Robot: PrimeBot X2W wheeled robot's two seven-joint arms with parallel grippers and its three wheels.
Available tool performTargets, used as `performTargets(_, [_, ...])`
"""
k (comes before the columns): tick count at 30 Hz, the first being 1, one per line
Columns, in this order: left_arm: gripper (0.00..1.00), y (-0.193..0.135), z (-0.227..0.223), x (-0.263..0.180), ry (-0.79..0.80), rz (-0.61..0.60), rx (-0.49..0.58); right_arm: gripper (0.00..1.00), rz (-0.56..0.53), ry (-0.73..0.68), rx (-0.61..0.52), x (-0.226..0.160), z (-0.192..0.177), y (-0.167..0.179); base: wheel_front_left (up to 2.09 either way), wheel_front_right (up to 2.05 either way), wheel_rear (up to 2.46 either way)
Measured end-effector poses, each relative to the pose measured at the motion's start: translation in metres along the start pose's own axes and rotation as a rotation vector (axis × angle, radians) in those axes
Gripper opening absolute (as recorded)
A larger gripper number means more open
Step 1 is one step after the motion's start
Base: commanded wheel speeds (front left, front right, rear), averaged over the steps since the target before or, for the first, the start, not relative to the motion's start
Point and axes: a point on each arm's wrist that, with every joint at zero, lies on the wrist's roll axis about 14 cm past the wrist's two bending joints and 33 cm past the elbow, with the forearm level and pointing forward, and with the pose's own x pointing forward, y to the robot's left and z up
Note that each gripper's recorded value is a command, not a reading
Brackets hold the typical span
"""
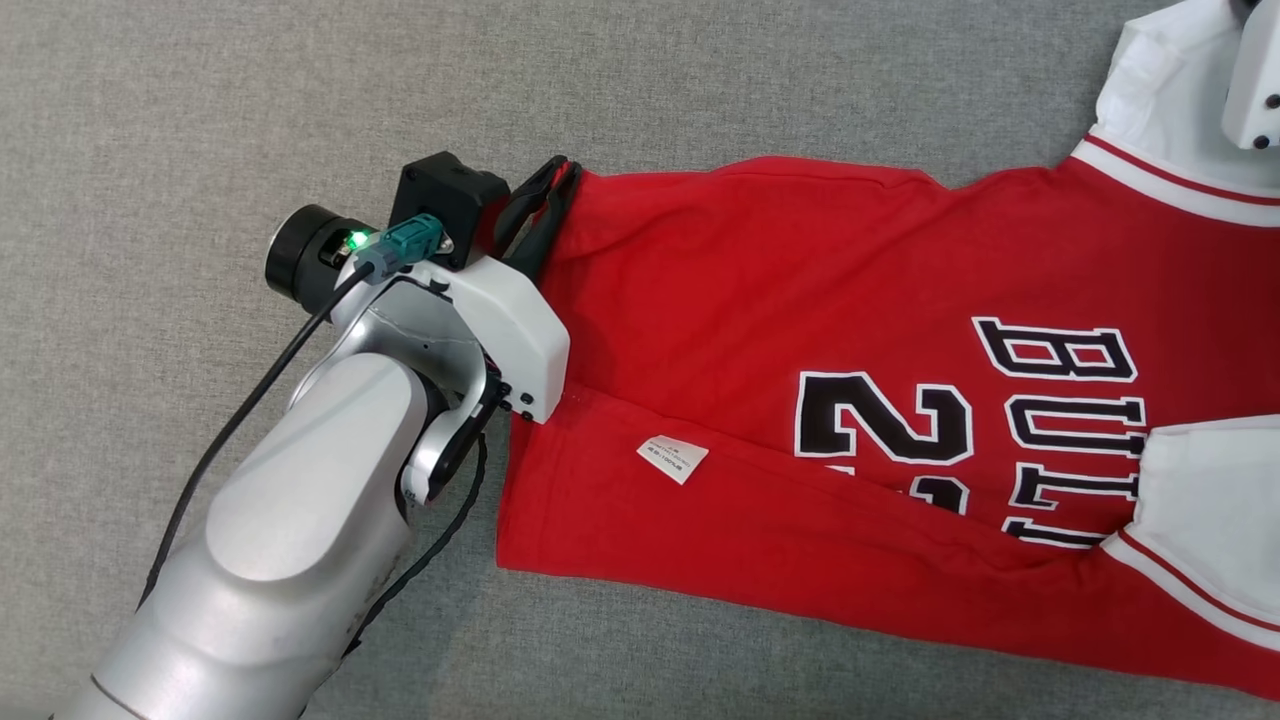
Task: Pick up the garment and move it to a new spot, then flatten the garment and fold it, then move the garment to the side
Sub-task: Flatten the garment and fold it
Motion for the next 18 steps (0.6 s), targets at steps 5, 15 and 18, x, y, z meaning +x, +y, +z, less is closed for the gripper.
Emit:
performTargets(5, [0.00,0.001,0.005,0.001,-0.016,0.002,-0.001,0.00,-0.013,-0.051,0.015,-0.003,0.006,-0.006,0.00,0.00,0.00])
performTargets(15, [0.00,-0.004,0.035,-0.005,-0.104,-0.011,0.004,0.00,0.027,-0.254,0.017,-0.047,0.035,-0.012,0.00,0.00,0.00])
performTargets(18, [0.00,-0.007,0.041,-0.012,-0.128,-0.015,0.003,0.00,0.036,-0.302,0.029,-0.070,0.031,-0.024,0.00,0.00,0.00])
